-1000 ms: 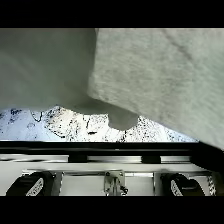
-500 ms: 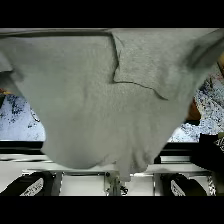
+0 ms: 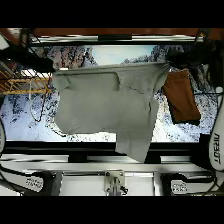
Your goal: Fold the shirts.
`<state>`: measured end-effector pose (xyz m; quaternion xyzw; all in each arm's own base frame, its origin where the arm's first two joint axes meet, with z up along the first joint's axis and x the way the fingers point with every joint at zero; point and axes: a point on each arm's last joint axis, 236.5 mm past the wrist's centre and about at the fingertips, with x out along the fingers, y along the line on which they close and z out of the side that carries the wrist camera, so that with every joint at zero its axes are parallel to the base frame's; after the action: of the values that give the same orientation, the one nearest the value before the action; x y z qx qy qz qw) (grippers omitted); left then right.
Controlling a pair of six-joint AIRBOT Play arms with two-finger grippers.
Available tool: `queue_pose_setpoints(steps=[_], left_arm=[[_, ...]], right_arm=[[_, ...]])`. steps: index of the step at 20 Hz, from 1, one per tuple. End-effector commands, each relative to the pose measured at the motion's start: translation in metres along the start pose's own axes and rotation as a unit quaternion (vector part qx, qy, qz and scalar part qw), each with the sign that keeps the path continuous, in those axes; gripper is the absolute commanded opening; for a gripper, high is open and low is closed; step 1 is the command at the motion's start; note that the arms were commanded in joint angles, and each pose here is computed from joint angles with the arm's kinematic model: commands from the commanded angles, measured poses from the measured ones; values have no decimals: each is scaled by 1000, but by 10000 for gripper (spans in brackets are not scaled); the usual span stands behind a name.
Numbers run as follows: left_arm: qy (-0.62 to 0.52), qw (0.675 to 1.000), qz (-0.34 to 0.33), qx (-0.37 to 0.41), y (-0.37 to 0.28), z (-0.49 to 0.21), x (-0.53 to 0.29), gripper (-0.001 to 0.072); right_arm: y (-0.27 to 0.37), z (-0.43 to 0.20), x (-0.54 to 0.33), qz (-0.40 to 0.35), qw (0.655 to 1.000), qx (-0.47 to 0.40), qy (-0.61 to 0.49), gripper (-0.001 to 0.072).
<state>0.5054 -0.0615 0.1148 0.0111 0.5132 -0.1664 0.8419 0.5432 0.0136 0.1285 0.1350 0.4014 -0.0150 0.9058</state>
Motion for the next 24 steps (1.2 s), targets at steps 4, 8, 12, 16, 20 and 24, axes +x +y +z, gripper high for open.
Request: queue_pose_setpoints(steps=[4,8,12,16,20,24], left_arm=[[102,993,-34,-41,19,-42,119,33],[126,985,-54,-102,9,-52,127,604],[231,963,-71,-119,12,-98,72,326],[264,947,-79,-167,17,-143,44,654],[277,934,-87,-208,1,-220,65,663],[258,928,-133,-234,-30,-254,87,660]], right_arm=[[-3,-28,88,18,997,63,34,72],[17,-49,87,56,990,99,81,459],[-12,-74,24,17,987,3,159,510],[-75,-148,-35,-46,945,-14,323,510],[-76,-206,-42,3,934,59,352,510],[-71,-254,-36,24,925,85,369,510]])
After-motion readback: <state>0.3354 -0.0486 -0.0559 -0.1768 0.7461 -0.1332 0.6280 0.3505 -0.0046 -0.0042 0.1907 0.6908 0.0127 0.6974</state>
